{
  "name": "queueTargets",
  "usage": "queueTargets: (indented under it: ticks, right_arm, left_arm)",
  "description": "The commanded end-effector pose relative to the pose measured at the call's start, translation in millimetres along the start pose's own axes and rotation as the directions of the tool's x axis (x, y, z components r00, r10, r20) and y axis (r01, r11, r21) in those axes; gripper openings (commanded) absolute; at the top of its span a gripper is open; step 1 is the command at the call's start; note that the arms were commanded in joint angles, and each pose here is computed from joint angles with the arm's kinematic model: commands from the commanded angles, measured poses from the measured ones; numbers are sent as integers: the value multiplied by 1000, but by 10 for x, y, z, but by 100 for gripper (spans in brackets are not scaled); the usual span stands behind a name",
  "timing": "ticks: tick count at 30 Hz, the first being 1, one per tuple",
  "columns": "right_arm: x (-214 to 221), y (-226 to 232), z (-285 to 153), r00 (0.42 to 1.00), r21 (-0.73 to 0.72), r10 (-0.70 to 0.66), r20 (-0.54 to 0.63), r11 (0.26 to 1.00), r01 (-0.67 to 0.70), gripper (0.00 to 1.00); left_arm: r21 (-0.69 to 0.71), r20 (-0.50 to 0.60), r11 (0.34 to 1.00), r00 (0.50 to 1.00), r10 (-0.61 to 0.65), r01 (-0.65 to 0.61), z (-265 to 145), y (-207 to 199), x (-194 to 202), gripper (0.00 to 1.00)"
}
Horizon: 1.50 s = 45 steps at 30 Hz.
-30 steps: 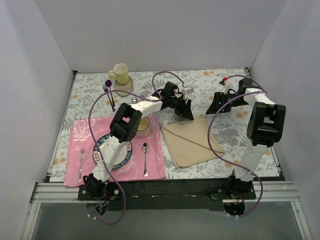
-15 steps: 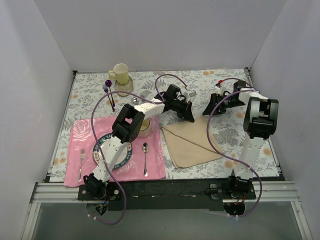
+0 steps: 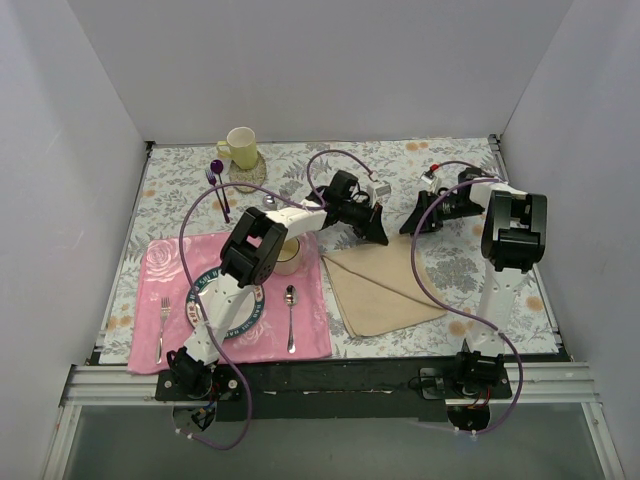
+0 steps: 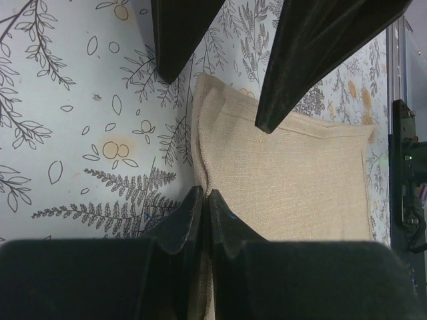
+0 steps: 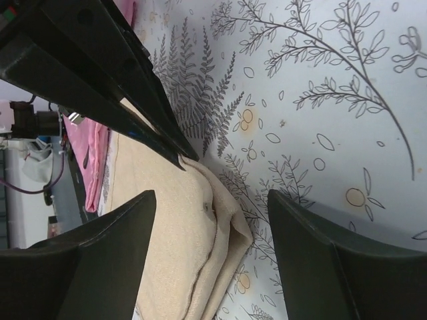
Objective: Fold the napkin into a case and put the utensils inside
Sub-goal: Smooth out the upper triangle-folded napkin at the center of the board, then pick up the upper triangle-folded napkin from the center of the board.
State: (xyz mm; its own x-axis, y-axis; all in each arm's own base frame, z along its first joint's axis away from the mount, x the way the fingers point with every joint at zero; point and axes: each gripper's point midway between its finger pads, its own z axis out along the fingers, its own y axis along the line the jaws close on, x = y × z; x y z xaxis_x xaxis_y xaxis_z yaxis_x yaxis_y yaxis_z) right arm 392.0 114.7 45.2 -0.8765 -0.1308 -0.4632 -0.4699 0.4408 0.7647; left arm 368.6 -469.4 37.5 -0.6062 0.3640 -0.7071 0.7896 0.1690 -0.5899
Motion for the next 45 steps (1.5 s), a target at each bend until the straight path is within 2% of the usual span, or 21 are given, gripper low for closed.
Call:
queueTargets:
  ticks: [1,5,11,14,15,17,18,21,24,28,32,36,41,45]
  right_arm:
    - [167,-73,71,998,6,17,-61,1000,-17,76]
    - [197,-40,91,997,-22,26,-72,999,-27,68]
    - [246,75,109,996,-69,21,-88,997,-27,51]
    - [247,87,100,995,-75,15,-96,997,-22,30]
    - [207,104,82,996,-75,3,-93,997,-10,16]
    - [156,150,53,996,-83,-25,-87,996,18,4]
    - [120,200,25,996,-86,-33,-85,996,26,1]
    - [50,338,-58,992,-87,-106,-69,991,100,1]
    - [27,455,-133,980,-81,-191,-59,979,186,1]
    - [28,562,-189,964,-78,-260,-47,963,256,1]
    - [35,671,-225,954,-85,-298,-30,952,295,1]
    - [52,728,-255,944,-84,-328,-30,942,324,1]
    - [75,727,-275,940,-81,-338,-44,939,334,1]
    - [50,717,-303,940,-75,-340,-42,939,336,1]
  left_arm:
    - [30,82,989,987,139,-142,-210,-407,-472,0]
    - [35,87,985,983,163,-167,-225,-441,-479,0]
    - [35,93,983,980,177,-181,-220,-452,-511,0]
    - [29,95,983,979,179,-182,-219,-444,-529,0]
    - [23,87,984,981,173,-176,-222,-433,-514,8]
    - [14,80,984,981,175,-176,-283,-434,-557,32]
    - [6,67,990,988,140,-141,-372,-383,-536,55]
    - [-6,49,996,995,85,-85,-702,-264,-507,70]
    - [-22,-1,993,993,118,-118,-994,-152,-366,77]
    - [1,-93,985,981,169,-170,-1107,-140,-109,78]
    - [10,-165,993,979,119,-119,-1104,-107,139,74]
    - [-8,-179,997,981,78,-80,-1176,-42,262,70]
    - [23,-204,998,977,59,-56,-1260,-50,375,58]
    - [32,-212,999,976,46,-40,-1334,-38,434,44]
